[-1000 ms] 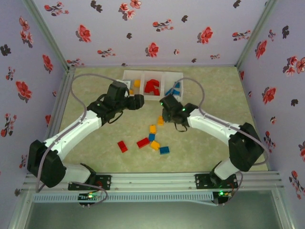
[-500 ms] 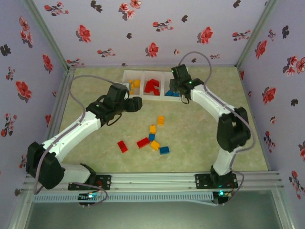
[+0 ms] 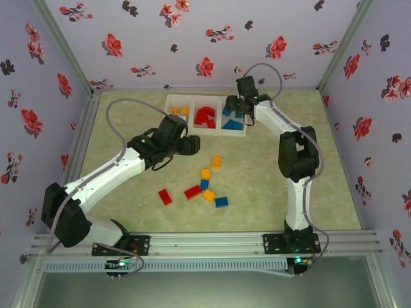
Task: Sort the legos into containers by color
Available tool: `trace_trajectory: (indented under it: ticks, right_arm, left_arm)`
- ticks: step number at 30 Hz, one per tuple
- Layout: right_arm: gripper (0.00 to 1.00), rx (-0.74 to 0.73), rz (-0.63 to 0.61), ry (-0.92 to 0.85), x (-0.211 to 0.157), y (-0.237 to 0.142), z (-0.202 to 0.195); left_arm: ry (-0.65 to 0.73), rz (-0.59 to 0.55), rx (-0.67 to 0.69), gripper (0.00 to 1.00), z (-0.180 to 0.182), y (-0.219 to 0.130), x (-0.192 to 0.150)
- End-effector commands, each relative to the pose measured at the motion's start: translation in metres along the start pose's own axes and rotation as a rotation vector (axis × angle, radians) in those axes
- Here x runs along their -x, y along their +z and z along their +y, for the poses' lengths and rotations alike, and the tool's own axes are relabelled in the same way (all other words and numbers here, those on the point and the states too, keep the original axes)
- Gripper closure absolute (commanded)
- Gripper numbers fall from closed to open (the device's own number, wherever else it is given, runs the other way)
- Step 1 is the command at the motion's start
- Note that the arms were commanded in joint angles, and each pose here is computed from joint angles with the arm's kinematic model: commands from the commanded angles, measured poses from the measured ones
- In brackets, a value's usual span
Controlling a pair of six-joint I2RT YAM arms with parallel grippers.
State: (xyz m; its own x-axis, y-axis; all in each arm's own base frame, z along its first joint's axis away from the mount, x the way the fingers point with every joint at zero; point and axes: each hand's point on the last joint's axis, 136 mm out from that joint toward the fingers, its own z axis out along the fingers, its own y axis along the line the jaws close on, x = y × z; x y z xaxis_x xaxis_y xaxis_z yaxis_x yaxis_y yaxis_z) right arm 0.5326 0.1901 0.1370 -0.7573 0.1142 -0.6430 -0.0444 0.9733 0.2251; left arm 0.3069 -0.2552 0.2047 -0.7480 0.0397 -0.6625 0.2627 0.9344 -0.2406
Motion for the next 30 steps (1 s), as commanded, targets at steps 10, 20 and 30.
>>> trace_trajectory:
  ticks: [10,20,30]
  right_arm:
    - [0.35,0.106,-0.106,0.021,-0.030,-0.107,-0.002]
    - [0.35,0.154,-0.082,0.081,-0.059,-0.120,-0.006]
    - [0.34,0.155,-0.051,0.100,-0.075,-0.110,-0.009]
  left_arm:
    - [0.009,0.141,0.083,0.27,-0.011,0.039,-0.055]
    - [-0.015,0.279,0.121,0.28,-0.016,0.073,-0.095]
    - [-0.050,0.348,0.098,0.29,-0.028,0.094,-0.127]
